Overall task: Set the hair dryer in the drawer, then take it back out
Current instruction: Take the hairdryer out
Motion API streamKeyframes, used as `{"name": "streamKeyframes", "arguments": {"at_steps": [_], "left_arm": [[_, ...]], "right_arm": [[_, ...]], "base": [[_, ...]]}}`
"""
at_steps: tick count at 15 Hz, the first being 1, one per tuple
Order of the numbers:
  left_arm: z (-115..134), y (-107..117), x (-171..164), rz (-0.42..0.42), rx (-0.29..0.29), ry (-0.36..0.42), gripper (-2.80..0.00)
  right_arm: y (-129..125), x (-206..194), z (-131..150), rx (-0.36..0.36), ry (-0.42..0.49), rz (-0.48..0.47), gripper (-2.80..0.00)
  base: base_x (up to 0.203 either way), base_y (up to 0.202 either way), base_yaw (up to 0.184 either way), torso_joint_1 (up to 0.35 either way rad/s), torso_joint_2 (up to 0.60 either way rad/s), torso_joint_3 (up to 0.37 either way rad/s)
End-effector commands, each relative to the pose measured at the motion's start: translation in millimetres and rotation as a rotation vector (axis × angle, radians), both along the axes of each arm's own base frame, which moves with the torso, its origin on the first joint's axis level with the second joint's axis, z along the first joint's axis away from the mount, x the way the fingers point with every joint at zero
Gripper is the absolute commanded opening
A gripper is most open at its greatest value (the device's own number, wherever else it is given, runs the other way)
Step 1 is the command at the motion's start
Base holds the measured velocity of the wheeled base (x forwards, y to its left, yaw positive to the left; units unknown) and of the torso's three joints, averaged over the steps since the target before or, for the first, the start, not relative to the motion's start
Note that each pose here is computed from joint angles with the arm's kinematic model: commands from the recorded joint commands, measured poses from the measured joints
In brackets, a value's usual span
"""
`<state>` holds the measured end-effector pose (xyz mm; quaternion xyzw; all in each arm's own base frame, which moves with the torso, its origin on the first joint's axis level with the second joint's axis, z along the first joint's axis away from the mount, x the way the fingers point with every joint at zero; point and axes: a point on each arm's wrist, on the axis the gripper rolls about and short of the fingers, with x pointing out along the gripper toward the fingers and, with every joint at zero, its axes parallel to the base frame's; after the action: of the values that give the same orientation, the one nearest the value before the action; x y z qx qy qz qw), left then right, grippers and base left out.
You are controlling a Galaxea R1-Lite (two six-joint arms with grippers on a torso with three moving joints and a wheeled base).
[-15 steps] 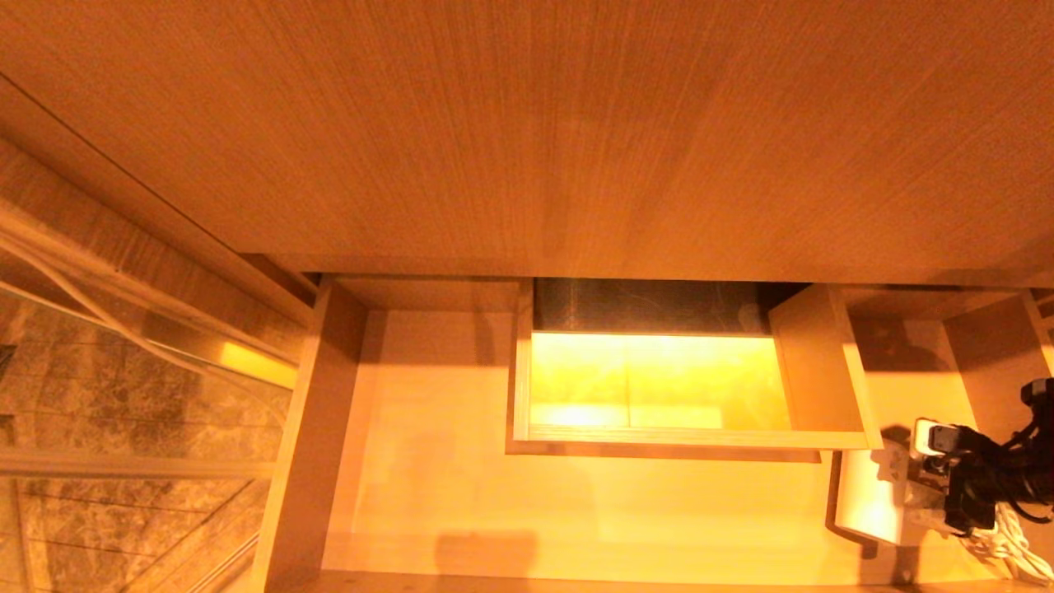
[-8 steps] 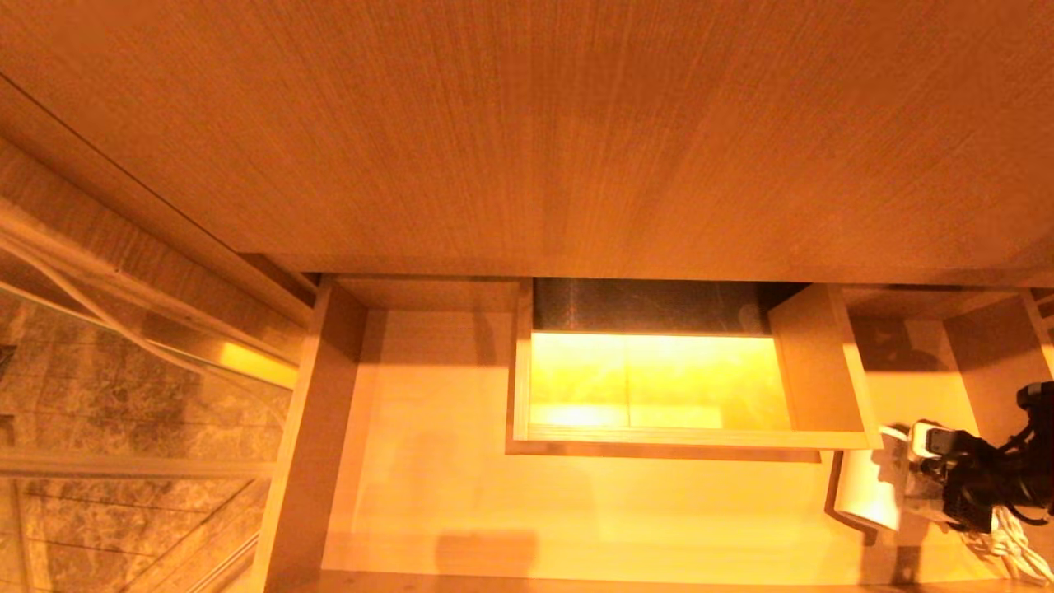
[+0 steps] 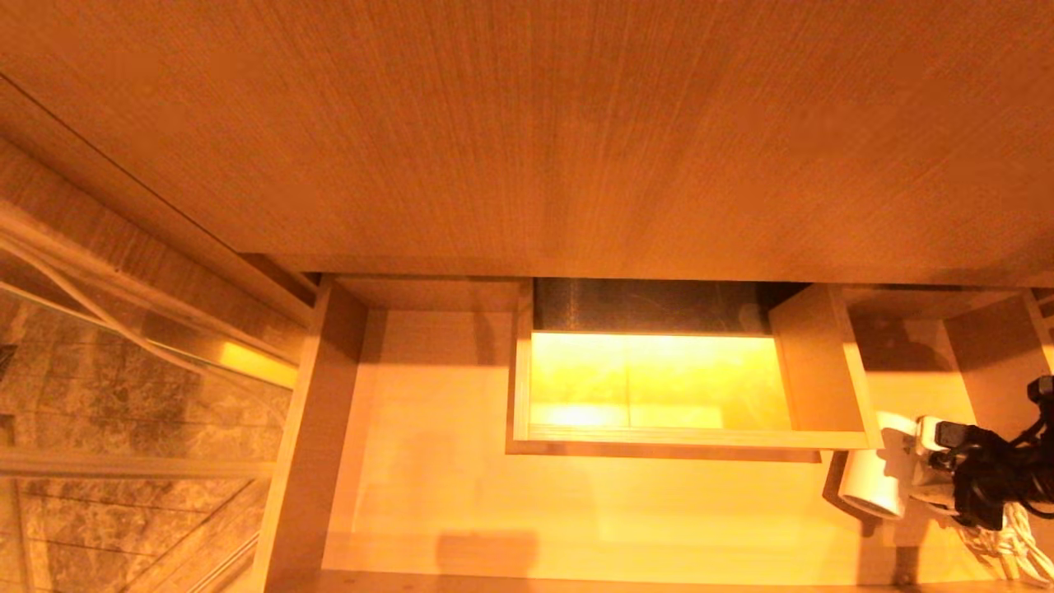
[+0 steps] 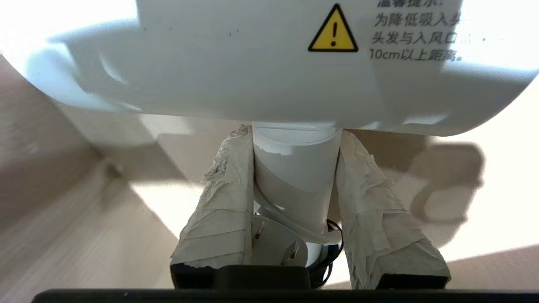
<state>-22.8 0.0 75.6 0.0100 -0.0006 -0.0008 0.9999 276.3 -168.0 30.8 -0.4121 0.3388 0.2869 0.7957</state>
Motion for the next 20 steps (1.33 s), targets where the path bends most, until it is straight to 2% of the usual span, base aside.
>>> {"name": "streamKeyframes", "arguments": {"at_steps": [1, 6, 11, 20], "left_arm": [[-0.4, 0.0, 0.1, 0.000, 0.000, 0.001, -2.80], [-0.4, 0.0, 0.1, 0.000, 0.000, 0.001, -2.80], [-0.4, 0.0, 0.1, 0.000, 0.000, 0.001, -2.80], [-0.4, 0.0, 0.1, 0.000, 0.000, 0.001, -2.80]], "right_arm": [[-0.5, -3.8, 15.7, -0.021, -0.026, -0.006, -2.80], [-2.9, -23.9, 37.1, -0.017, 0.010, -0.063, -2.80], [0.2, -39.8, 62.9, -0.046, -0.011, -0.097, -2.80], [9.3, -53.1, 83.4, -0.043, -0.032, -0.157, -2.80]], "base": [[0.000, 0.000, 0.000, 0.000, 0.00, 0.000], [0.000, 0.000, 0.000, 0.000, 0.00, 0.000], [0.000, 0.000, 0.000, 0.000, 0.00, 0.000], [0.000, 0.000, 0.000, 0.000, 0.00, 0.000]]}}
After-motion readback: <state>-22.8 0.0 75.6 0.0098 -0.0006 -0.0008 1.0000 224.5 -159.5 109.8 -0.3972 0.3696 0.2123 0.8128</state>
